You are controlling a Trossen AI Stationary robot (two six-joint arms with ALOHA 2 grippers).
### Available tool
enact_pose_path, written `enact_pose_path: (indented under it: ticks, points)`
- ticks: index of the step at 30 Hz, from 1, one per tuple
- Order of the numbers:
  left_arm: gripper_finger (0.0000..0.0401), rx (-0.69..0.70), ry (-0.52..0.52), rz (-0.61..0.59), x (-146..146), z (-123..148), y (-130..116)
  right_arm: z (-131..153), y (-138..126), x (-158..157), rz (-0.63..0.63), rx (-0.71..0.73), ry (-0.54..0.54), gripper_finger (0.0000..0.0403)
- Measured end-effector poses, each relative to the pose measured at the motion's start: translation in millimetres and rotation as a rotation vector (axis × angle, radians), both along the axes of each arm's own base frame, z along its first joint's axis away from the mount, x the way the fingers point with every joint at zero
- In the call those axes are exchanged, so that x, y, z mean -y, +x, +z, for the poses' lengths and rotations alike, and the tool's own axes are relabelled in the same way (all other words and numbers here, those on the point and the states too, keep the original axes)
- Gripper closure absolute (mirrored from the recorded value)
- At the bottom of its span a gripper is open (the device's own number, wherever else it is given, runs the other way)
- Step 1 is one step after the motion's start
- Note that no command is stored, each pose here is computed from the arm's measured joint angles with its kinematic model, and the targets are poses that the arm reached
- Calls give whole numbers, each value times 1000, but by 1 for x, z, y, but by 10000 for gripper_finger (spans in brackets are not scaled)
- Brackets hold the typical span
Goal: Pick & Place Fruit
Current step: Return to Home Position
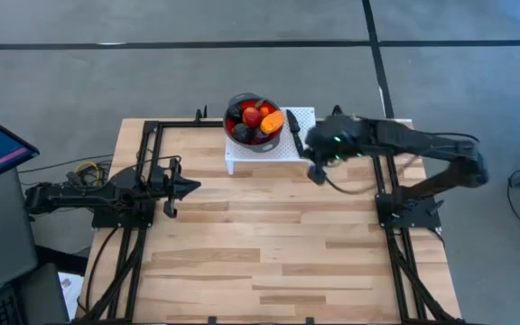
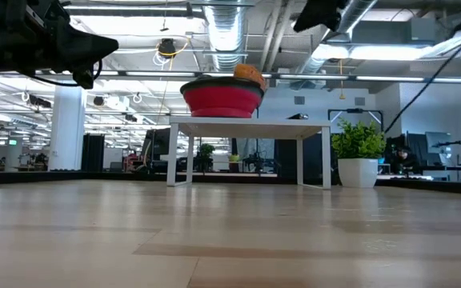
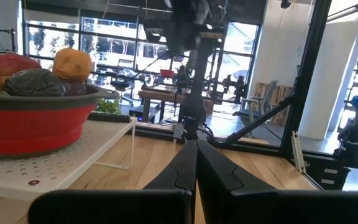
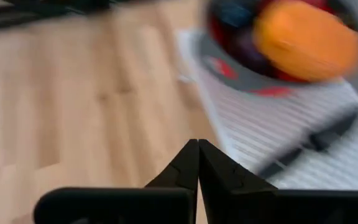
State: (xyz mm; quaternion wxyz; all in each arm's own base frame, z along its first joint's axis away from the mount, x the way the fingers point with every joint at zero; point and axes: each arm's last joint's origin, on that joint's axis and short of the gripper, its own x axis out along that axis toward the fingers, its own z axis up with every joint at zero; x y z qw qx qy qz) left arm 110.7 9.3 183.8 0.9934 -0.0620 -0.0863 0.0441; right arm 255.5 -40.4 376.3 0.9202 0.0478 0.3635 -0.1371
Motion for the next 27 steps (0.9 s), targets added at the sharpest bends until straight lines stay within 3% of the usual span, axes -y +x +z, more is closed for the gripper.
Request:
enact_pose_path:
  ticks: [5, 9, 14, 20, 27]
  points:
    - [399, 2, 0, 0, 0, 0, 0, -18, -25, -12, 194, 177, -23, 400]
    - [399, 6, 1, 0, 0, 1, 0, -30, -48, -13, 233, 244, -96, 400]
    - [399, 7, 1, 0, 0, 1, 0, -44, -76, -14, 297, 362, -82, 401]
    - [399, 10, 1, 0, 0, 1, 0, -73, -103, -10, 259, 449, -115, 401]
    - [399, 14, 1, 0, 0, 1, 0, -104, -115, 1, 96, 381, -222, 402]
